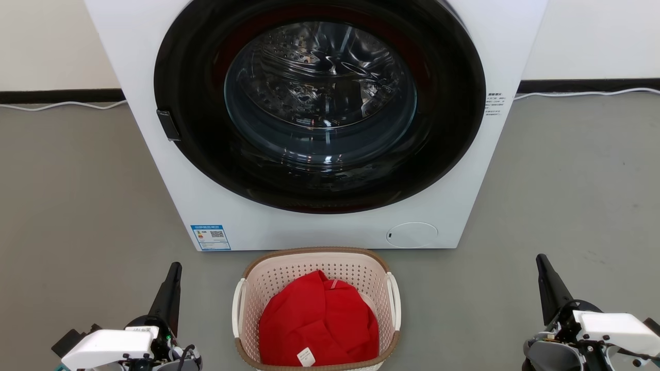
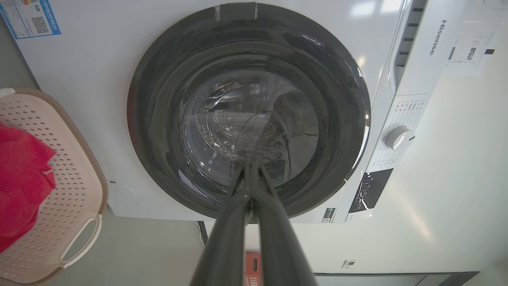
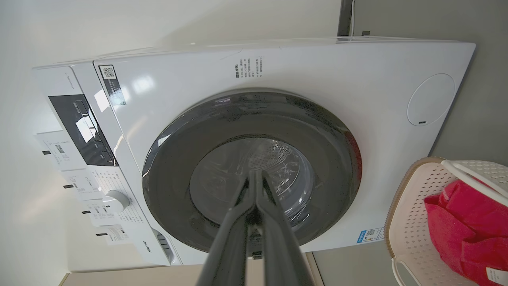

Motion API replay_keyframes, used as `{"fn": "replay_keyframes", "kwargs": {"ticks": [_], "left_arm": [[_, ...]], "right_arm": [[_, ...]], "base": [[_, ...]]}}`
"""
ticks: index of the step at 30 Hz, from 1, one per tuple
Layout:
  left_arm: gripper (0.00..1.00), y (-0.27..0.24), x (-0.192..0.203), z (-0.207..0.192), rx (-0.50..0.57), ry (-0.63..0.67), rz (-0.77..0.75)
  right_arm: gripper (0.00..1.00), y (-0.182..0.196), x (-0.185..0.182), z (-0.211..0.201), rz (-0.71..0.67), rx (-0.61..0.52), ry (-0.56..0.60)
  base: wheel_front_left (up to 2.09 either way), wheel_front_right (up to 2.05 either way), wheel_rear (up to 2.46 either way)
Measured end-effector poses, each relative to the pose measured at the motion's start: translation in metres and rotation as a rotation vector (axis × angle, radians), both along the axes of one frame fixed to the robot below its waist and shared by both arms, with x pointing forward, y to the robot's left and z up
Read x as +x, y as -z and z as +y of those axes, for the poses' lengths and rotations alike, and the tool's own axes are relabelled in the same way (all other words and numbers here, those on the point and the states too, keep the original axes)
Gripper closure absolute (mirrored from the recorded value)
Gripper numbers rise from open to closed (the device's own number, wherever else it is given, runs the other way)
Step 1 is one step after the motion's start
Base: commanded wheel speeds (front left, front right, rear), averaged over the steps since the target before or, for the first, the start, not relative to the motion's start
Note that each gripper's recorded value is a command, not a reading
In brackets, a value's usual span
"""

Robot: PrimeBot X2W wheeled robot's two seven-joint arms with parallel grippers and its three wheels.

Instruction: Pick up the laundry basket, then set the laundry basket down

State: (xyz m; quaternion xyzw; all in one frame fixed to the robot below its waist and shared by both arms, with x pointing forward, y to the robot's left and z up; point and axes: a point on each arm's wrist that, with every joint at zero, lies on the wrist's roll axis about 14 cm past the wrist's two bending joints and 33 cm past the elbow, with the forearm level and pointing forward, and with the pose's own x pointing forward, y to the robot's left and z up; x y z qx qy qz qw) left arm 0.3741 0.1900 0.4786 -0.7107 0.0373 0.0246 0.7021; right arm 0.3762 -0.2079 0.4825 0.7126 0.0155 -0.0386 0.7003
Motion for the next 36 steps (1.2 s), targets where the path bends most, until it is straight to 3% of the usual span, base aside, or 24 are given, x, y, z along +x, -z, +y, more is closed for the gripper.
{"fn": "replay_keyframes", "kwargs": {"ticks": [36], "left_arm": [[1.0, 0.0, 0.0, 0.0, 0.0, 0.0, 0.0]], "right_arm": [[1.0, 0.0, 0.0, 0.0, 0.0, 0.0, 0.0]], "base": [[0.0, 0.0, 0.0]]}}
